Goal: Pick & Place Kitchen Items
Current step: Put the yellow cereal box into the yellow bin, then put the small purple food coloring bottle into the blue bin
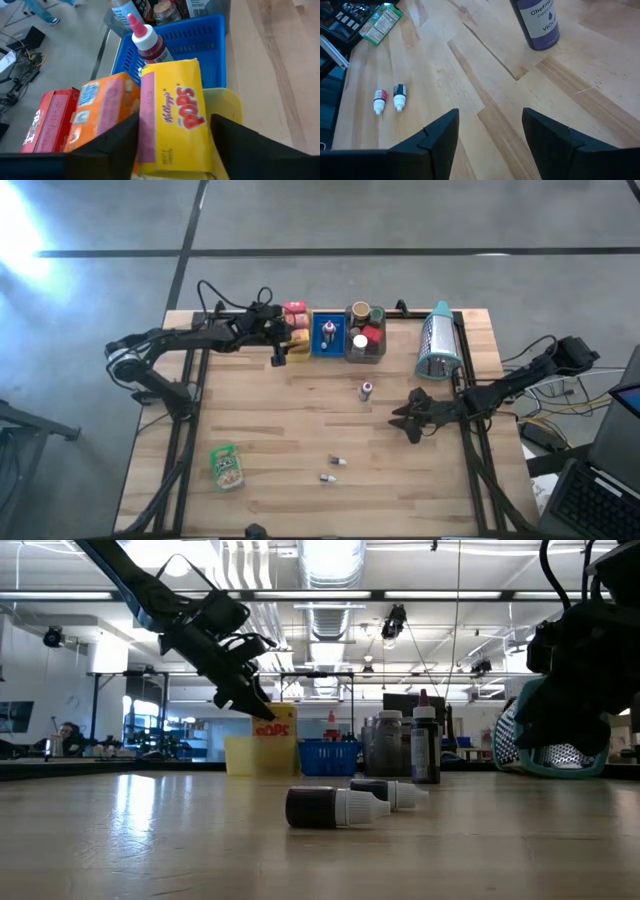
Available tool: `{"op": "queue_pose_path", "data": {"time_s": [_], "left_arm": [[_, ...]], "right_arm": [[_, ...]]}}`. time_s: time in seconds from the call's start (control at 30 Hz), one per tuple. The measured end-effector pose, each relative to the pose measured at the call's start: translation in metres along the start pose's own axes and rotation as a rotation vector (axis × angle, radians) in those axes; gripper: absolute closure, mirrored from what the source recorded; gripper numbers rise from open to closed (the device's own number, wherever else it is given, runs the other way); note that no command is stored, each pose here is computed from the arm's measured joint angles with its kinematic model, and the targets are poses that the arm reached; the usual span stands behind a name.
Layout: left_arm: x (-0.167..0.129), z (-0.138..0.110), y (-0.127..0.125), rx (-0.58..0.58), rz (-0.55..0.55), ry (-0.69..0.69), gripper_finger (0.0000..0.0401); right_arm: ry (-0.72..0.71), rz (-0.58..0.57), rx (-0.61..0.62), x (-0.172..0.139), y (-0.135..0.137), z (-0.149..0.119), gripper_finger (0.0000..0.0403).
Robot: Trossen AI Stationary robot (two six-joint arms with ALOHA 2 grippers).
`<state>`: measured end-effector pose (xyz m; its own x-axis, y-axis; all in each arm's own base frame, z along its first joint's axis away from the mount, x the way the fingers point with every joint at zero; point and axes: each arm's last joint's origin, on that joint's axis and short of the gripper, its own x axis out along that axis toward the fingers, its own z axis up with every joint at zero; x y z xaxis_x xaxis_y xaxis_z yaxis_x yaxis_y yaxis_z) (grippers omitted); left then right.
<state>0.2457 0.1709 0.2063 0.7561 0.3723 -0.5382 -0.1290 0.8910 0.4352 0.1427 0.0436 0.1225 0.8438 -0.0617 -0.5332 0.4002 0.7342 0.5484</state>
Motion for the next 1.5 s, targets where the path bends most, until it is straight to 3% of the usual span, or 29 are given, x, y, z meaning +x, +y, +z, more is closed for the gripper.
{"op": "queue_pose_path", "data": {"time_s": [0.2, 0.5, 0.9, 1.2, 1.5], "left_arm": [[0.0, 0.0, 0.0, 0.041, 0.002, 0.001, 0.0109], [-0.003, 0.016, 0.014, 0.062, 0.103, 0.003, 0.0103], [-0.014, 0.047, 0.04, -0.113, 0.274, 0.0, 0.0103], [-0.025, 0.065, 0.047, -0.116, 0.204, 0.109, 0.0103], [-0.053, 0.106, 0.05, -0.12, 0.116, 0.172, 0.0103]], "right_arm": [[0.0, 0.001, 0.01, 0.0, 0.0, 0.0, 0.0195], [0.0, 0.001, 0.012, 0.0, 0.0, 0.0, 0.0177], [0.0, 0.0, 0.012, 0.0, 0.0, 0.0, 0.0149], [0.0, -0.002, 0.007, 0.0, 0.0, 0.0, 0.0137], [0.0, -0.002, -0.039, 0.0, 0.0, 0.0, 0.0124]]}}
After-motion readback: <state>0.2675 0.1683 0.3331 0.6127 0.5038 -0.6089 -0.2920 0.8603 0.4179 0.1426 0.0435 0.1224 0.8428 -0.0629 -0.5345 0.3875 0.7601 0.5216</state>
